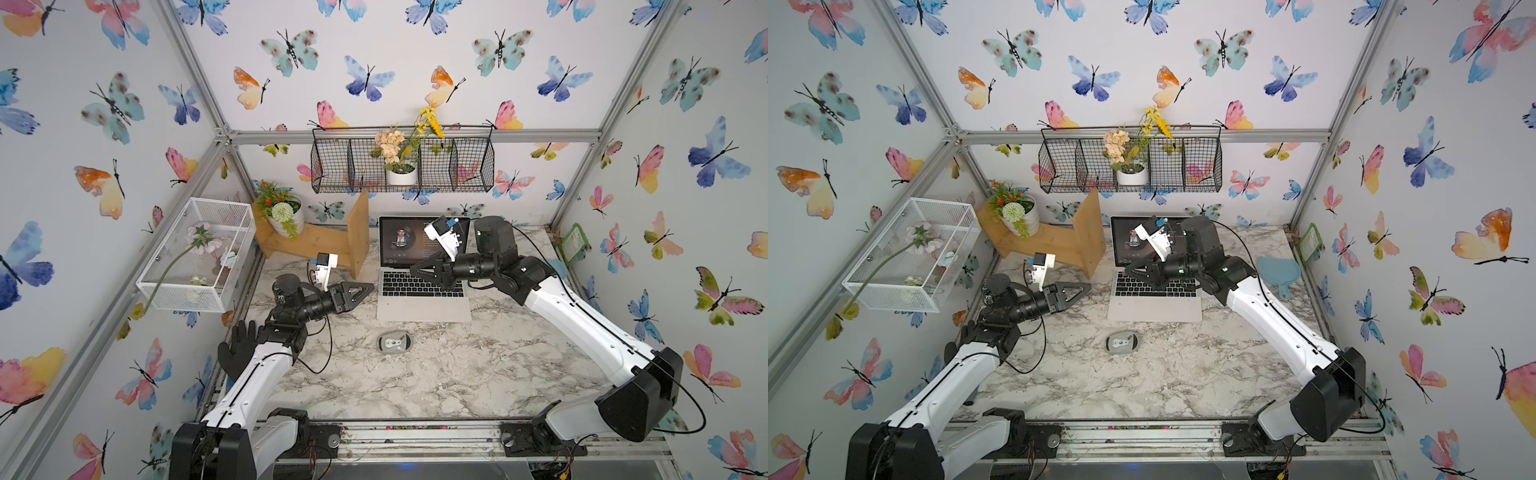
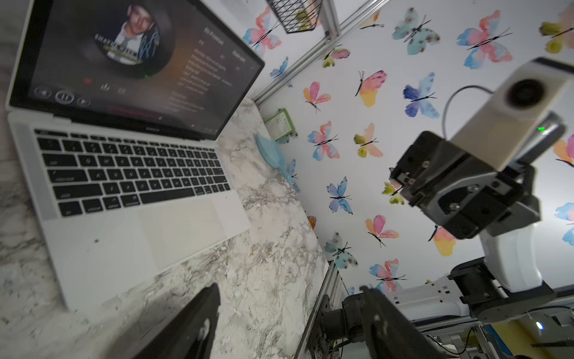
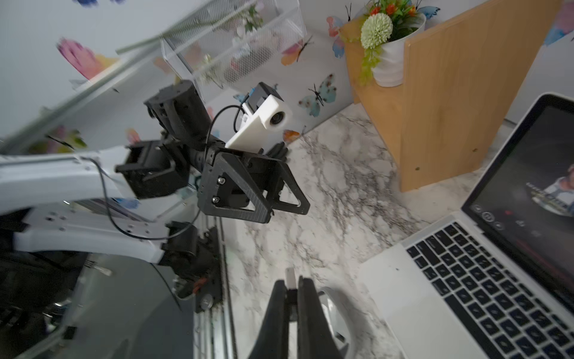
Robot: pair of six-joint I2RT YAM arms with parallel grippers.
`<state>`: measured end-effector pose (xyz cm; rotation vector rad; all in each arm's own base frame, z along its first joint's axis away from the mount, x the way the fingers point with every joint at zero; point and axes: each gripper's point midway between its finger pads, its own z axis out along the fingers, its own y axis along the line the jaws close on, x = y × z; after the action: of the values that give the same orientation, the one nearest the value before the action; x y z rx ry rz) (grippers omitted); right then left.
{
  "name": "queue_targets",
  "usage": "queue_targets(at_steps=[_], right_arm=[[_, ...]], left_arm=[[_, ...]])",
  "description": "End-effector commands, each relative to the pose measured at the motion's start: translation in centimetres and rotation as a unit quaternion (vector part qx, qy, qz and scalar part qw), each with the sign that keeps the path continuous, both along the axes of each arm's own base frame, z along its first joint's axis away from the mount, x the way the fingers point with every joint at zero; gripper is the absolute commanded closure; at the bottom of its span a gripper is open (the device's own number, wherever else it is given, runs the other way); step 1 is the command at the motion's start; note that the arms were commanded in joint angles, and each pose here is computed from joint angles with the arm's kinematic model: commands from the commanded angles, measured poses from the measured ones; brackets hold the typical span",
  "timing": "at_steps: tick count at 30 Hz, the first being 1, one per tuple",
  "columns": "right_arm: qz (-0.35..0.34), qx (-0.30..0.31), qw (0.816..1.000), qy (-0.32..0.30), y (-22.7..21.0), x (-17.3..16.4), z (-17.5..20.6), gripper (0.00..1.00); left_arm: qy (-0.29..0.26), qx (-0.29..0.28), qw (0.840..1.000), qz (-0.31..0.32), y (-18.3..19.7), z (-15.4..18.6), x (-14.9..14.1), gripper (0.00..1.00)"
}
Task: Remove the wireless mouse receiver from the laptop
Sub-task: Adjust the mouse at the center of the board.
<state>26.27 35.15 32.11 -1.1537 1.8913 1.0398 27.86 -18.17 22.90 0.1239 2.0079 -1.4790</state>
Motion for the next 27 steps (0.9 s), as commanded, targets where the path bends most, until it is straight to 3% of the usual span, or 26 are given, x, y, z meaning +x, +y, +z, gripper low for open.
queue_targets(at_steps=[1, 6, 12, 17, 22, 27], right_arm=[[0.084, -0.261, 0.961, -0.035, -3.0, -2.5, -10.3, 0.98], [0.187, -0.321, 0.925, -0.084, -3.7, -3.3, -14.5, 0.98], [0.313, -0.295, 0.896, -0.109, -2.3, -4.6, -15.7, 0.98], [0.366, -0.282, 0.878, -0.125, -2.0, -5.2, -18.2, 0.98], [0.352, -0.270, 0.883, -0.151, -0.8, -4.1, -18.9, 0.98], [0.358, -0.240, 0.896, -0.105, -0.3, -4.9, -19.1, 0.98]], left_arm=[[0.098, 0.062, 0.993, 0.007, 0.6, -7.1, -1.9, 0.25], [0.150, 0.077, 0.986, 0.001, 0.4, -10.6, -3.8, 0.28], [0.171, 0.082, 0.982, -0.023, -0.7, -12.4, -4.7, 0.30], [0.188, 0.092, 0.977, -0.026, -1.4, -14.2, -5.6, 0.32], [0.187, 0.096, 0.977, -0.017, -1.6, -15.2, -4.6, 0.34], [0.177, 0.104, 0.978, -0.037, -2.7, -15.7, -3.8, 0.33]])
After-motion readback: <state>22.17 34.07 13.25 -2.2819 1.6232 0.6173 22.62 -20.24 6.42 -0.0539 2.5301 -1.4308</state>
